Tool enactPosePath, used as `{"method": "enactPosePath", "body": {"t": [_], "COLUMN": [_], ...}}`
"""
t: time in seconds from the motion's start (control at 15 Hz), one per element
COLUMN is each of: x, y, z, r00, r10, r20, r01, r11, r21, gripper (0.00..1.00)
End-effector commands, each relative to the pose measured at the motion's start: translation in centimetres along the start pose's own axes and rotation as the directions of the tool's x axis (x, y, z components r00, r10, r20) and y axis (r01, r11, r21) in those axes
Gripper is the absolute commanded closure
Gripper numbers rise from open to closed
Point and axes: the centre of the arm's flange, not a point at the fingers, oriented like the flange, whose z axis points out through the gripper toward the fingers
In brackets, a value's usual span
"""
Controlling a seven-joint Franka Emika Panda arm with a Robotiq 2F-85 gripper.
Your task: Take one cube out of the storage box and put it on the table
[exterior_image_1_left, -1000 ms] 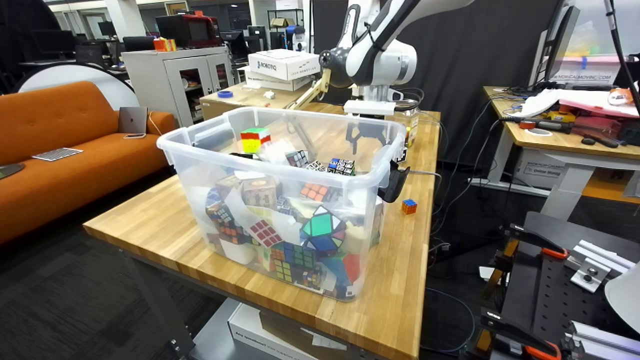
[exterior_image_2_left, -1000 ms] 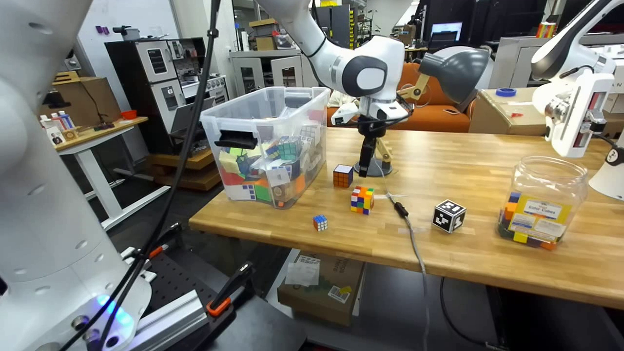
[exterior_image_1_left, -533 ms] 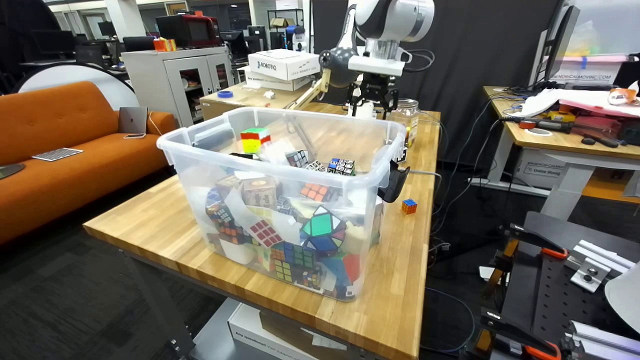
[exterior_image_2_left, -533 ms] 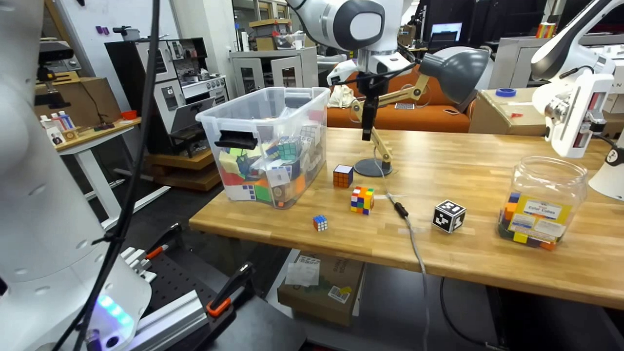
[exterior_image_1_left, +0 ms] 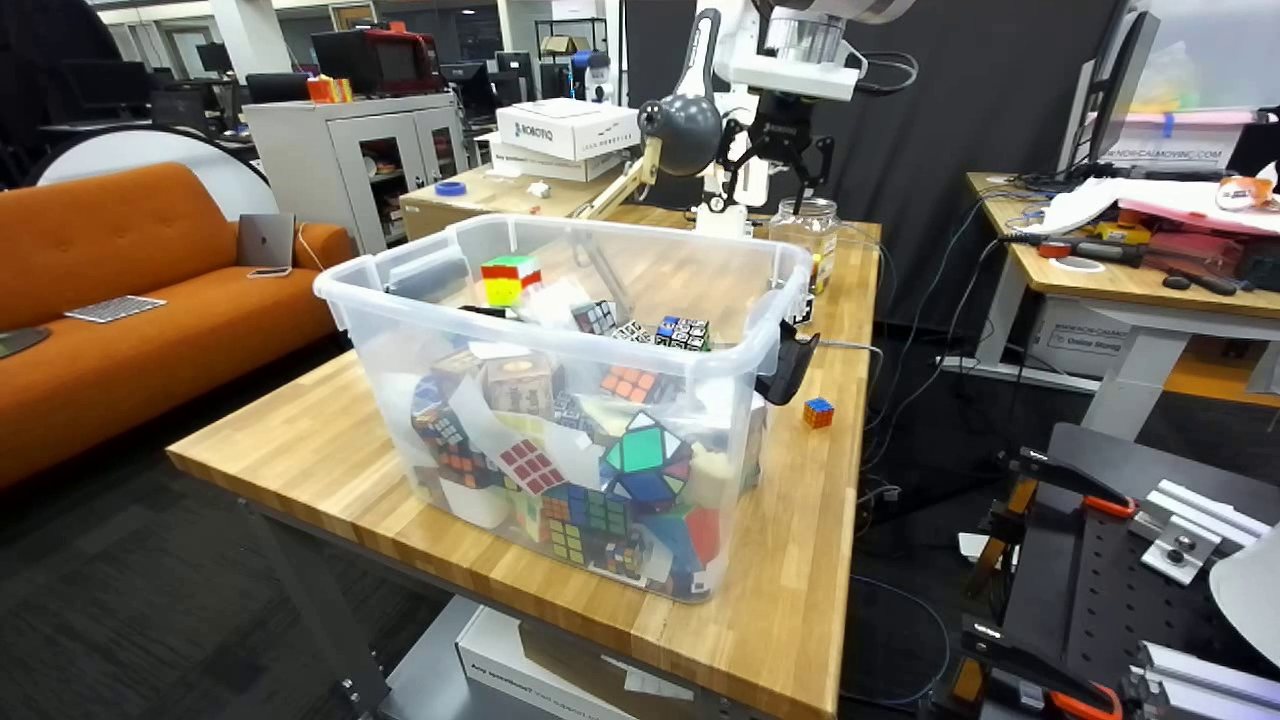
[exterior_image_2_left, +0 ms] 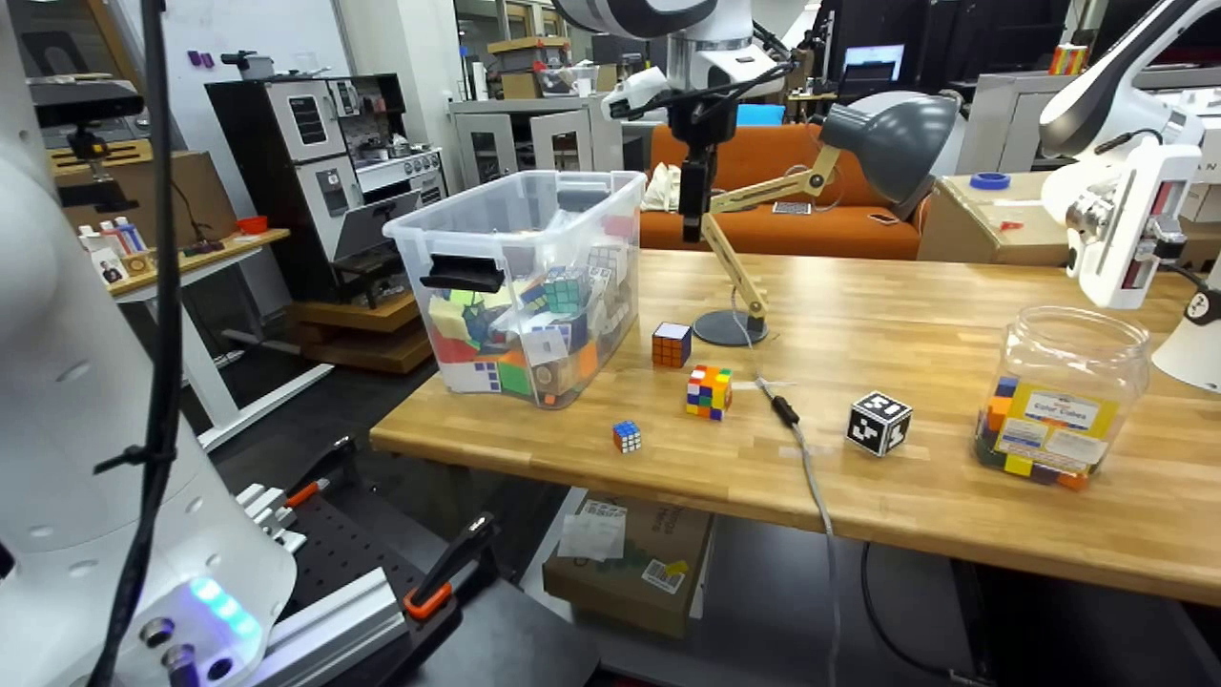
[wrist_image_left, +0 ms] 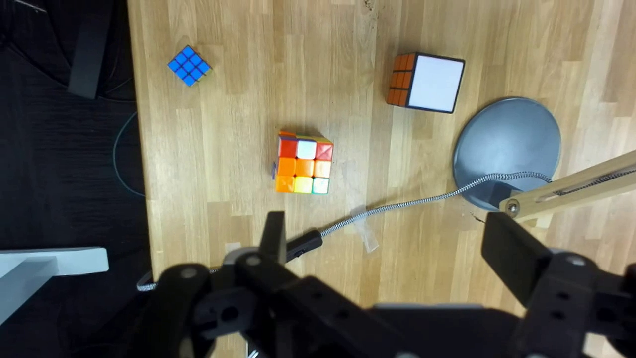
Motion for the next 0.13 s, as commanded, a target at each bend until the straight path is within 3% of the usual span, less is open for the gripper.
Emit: {"method": "enactPosePath", "body": {"t": [0.0, 0.07], "x": [-0.01, -0.01], "y": [0.04, 0.04], "z": [0.19, 0.27], "r00": [1.000, 1.000], "r10": [0.000, 0.000], "r20": [0.002, 0.002], "r01": [0.000, 0.000], "r11": [1.000, 1.000], "r21": [-0.003, -0.004], "gripper": [0.00, 0.00]}}
